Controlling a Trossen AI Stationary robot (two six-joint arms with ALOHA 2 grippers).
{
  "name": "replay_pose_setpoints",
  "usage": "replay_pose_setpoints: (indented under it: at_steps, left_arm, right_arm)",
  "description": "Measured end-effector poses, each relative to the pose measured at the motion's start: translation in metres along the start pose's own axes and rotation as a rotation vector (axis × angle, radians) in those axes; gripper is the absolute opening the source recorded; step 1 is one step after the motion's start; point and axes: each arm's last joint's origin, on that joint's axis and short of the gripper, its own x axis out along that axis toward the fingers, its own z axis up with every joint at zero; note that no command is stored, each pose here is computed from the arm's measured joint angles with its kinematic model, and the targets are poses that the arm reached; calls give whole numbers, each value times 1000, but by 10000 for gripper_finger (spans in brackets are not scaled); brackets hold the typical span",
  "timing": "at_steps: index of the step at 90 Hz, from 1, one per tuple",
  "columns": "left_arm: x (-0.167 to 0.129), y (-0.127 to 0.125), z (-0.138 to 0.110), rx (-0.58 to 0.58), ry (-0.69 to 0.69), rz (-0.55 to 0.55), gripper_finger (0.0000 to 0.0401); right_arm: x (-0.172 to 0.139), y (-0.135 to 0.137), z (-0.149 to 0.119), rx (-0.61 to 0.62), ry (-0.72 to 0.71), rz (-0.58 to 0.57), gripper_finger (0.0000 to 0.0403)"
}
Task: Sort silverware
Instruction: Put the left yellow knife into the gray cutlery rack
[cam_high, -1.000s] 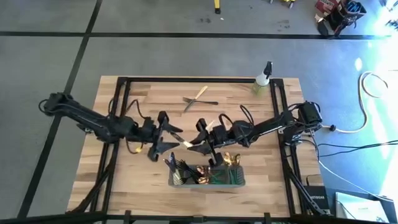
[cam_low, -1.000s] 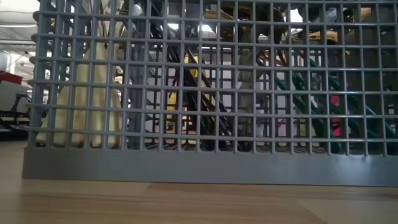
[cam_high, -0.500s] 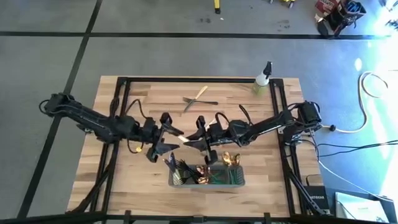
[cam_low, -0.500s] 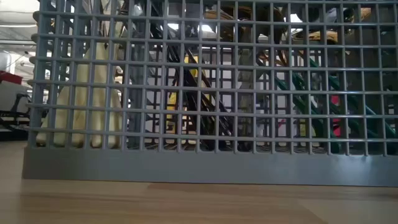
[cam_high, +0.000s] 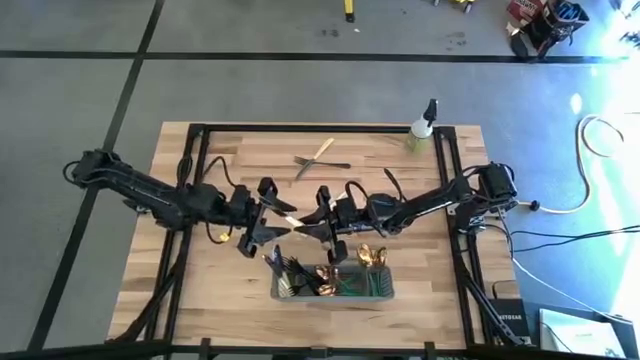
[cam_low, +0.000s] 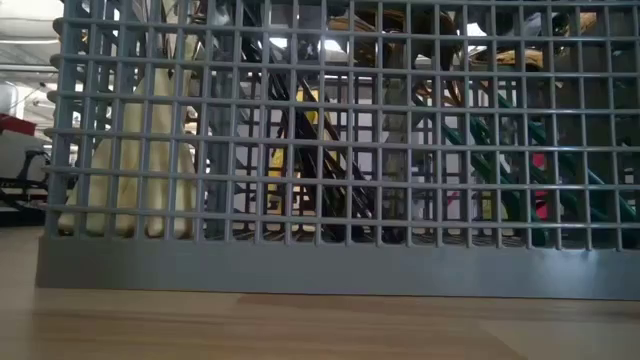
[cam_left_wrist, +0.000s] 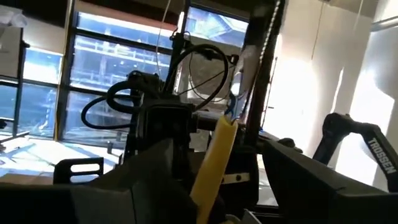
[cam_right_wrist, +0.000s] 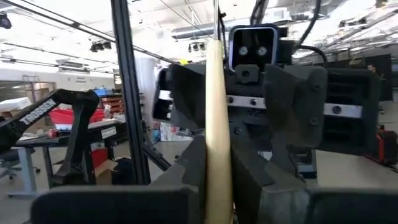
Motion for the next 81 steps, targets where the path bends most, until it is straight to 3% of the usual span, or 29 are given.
replay_pose_setpoints:
  at_steps: [12, 42, 67, 81]
  left_arm:
    - [0, 1, 0, 3, -1, 17, 200]
    - [0, 1, 0, 22, -3, 29, 21]
    - [0, 1, 0, 41, -4, 30, 7]
    - [0, 0, 0, 33, -3, 25, 2]
  right_arm:
    - [0, 0, 0, 0, -1, -6, 26]
    - [0, -1, 0, 13, -1, -31, 26]
    - [0, -1, 0, 11, -1, -33, 30]
    - [0, 0, 0, -5, -4, -28, 112]
